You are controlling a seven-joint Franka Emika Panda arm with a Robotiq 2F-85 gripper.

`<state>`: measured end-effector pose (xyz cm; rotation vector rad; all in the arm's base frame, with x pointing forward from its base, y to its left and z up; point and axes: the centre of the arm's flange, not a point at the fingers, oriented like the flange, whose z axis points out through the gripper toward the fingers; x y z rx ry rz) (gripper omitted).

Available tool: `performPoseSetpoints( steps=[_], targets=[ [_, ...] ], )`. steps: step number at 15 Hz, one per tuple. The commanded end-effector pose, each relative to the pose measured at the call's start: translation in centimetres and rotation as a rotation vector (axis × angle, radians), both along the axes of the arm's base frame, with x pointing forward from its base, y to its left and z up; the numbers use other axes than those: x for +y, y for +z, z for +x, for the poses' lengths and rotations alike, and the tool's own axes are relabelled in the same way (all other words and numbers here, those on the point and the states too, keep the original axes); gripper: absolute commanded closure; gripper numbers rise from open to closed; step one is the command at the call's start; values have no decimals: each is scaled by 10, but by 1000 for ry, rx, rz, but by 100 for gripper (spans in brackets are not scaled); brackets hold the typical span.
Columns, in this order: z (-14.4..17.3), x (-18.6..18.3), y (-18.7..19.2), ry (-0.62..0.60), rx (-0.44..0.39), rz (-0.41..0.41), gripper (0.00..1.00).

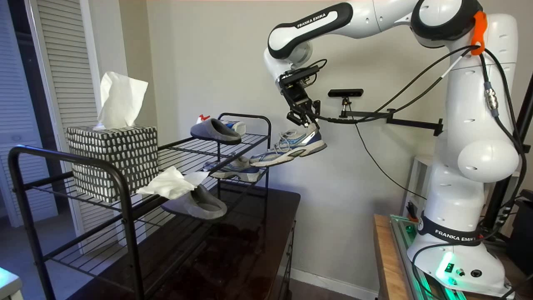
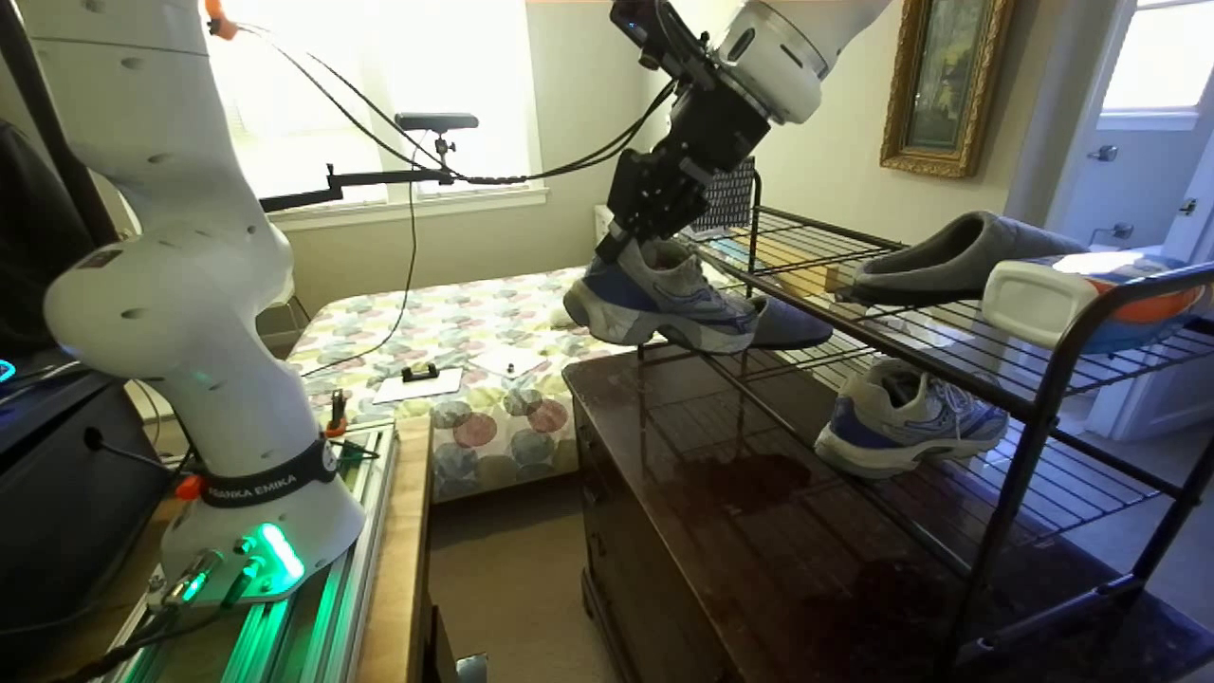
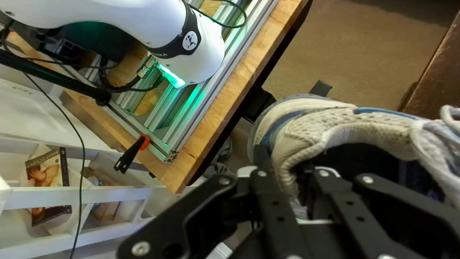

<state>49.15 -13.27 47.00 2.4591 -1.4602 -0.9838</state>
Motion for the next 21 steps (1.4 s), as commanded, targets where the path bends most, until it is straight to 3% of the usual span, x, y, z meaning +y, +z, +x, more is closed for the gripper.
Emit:
performPoseSetpoints(
  steps=[1, 9, 21],
  targets=[
    [-13, 16, -4, -61, -80, -48, 95],
    [0, 22, -31, -292, -182, -150, 95],
    [23, 21, -54, -225, -375, -220, 95]
  ],
)
